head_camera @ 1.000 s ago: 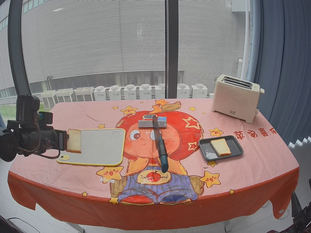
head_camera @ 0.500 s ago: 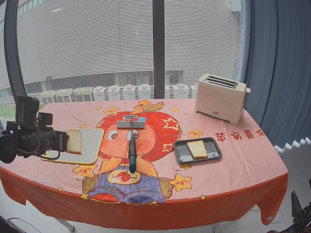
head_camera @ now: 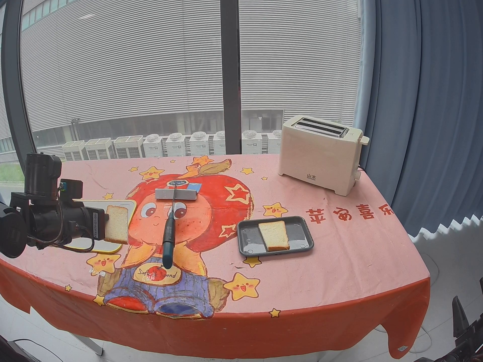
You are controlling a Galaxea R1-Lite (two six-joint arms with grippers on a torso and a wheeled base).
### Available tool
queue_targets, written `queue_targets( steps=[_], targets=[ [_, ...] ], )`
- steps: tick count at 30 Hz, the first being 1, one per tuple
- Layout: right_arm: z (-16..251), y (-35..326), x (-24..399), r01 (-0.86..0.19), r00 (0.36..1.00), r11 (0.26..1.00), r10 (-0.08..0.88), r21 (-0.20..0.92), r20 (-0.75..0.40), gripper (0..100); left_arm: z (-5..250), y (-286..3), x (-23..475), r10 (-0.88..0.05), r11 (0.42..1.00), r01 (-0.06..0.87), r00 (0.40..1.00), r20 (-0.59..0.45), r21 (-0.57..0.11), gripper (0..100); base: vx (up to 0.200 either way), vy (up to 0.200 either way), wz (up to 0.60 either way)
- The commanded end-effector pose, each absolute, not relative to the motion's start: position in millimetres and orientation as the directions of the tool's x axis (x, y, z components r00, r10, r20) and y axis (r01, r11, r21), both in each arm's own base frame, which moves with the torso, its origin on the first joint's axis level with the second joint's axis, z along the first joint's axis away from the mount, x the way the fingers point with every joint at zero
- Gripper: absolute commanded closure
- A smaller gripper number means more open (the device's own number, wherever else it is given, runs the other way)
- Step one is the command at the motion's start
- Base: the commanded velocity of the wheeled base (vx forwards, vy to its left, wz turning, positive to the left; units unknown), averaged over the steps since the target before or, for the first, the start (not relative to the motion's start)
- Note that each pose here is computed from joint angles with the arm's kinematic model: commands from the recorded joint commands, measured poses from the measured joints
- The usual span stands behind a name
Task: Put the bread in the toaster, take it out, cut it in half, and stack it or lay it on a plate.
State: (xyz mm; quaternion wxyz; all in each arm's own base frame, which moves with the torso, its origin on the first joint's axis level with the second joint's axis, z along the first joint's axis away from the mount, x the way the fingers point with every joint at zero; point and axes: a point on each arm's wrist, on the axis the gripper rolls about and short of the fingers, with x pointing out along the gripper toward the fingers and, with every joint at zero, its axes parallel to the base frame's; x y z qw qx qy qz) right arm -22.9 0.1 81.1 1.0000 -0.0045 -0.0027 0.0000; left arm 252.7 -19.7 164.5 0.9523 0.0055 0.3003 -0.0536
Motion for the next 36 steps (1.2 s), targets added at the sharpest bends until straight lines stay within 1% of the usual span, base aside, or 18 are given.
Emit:
queue_targets(
  steps=[1, 5, 8, 10, 13, 14, 15, 19, 23, 27, 31, 36],
  targets=[
    [76.0, 0.1, -22.7, 0.0, 1.0, 1.0, 0.0, -0.009, 0.003, 0, 171.3, -20.9, 257.1, -0.114, 0.993, 0.118, 0.842, -0.528, -0.026, 100, 0.0, 0.0, 0.0],
    [76.0, 0.1, -22.7, 0.0, 1.0, 1.0, 0.0, -0.009, 0.003, 0, 177.7, -19.6, 260.9, -0.13, 0.991, 0.13, 0.874, -0.468, -0.032, 100, 0.0, 0.0, 0.0],
    [76.0, 0.1, -22.7, 0.0, 1.0, 1.0, 0.0, -0.009, 0.003, 0, 174.8, -20.1, 260.4, -0.135, 0.99, 0.134, 0.872, -0.47, -0.036, 100, 0.0, 0.0, 0.0],
    [76.0, 0.1, -22.7, 0.0, 1.0, 1.0, 0.0, -0.009, 0.003, 0, 168.9, -21.4, 258.4, -0.166, 0.986, 0.151, 0.859, -0.485, -0.071, 100, 0.0, 0.0, 0.0],
    [76.0, 0.1, -22.7, 0.0, 1.0, 1.0, 0.0, -0.009, 0.003, 0, 169.8, -21.4, 259.1, -0.212, 0.976, 0.159, 0.853, -0.477, -0.15, 100, -0.067, 0.0, 0.0],
    [76.0, 0.1, -22.7, 0.0, 1.0, 1.0, 0.0, -0.009, 0.003, 0, 169.8, -21.4, 259.1, -0.212, 0.976, 0.159, 0.853, -0.477, -0.15, 100, -0.2, 0.0, 0.0],
    [76.0, 0.1, -22.7, 0.0, 1.0, 1.0, 0.0, -0.009, 0.003, 0, 172.3, -22.3, 261.3, -0.229, 0.971, 0.168, 0.861, -0.454, -0.172, 100, -0.2, 0.0, 0.0],
    [76.0, 0.1, -22.7, 0.0, 1.0, 1.0, 0.0, -0.009, 0.003, 0, 174.2, -21.6, 263.6, -0.226, 0.971, 0.173, 0.882, -0.413, -0.164, 100, -0.2, 0.0, 0.0],
    [76.0, 0.1, -22.7, 0.0, 1.0, 1.0, 0.0, -0.009, 0.003, 0, 172.8, -21.4, 263.0, -0.222, 0.972, 0.168, 0.882, -0.416, -0.162, 100, -0.2, 0.0, 0.0],
    [76.0, 0.1, -22.7, 0.0, 1.0, 1.0, 0.0, -0.009, 0.003, 0, 178.4, -21.4, 265.7, -0.215, 0.974, 0.169, 0.893, -0.396, -0.147, 100, -0.2, 0.0, 0.0],
    [76.0, 0.1, -22.7, 0.0, 1.0, 1.0, 0.0, -0.009, 0.003, 0, 193.1, -21.2, 270.6, -0.191, 0.979, 0.151, 0.918, -0.348, -0.14, 100, 0.0, 0.0, 0.0],
    [76.0, 0.1, -22.7, 0.0, 1.0, 1.0, 0.0, -0.009, 0.003, 0, 195.3, -20.7, 270.6, -0.187, 0.979, 0.146, 0.921, -0.343, -0.141, 100, 0.0, 0.0, 0.0]
  ],
)
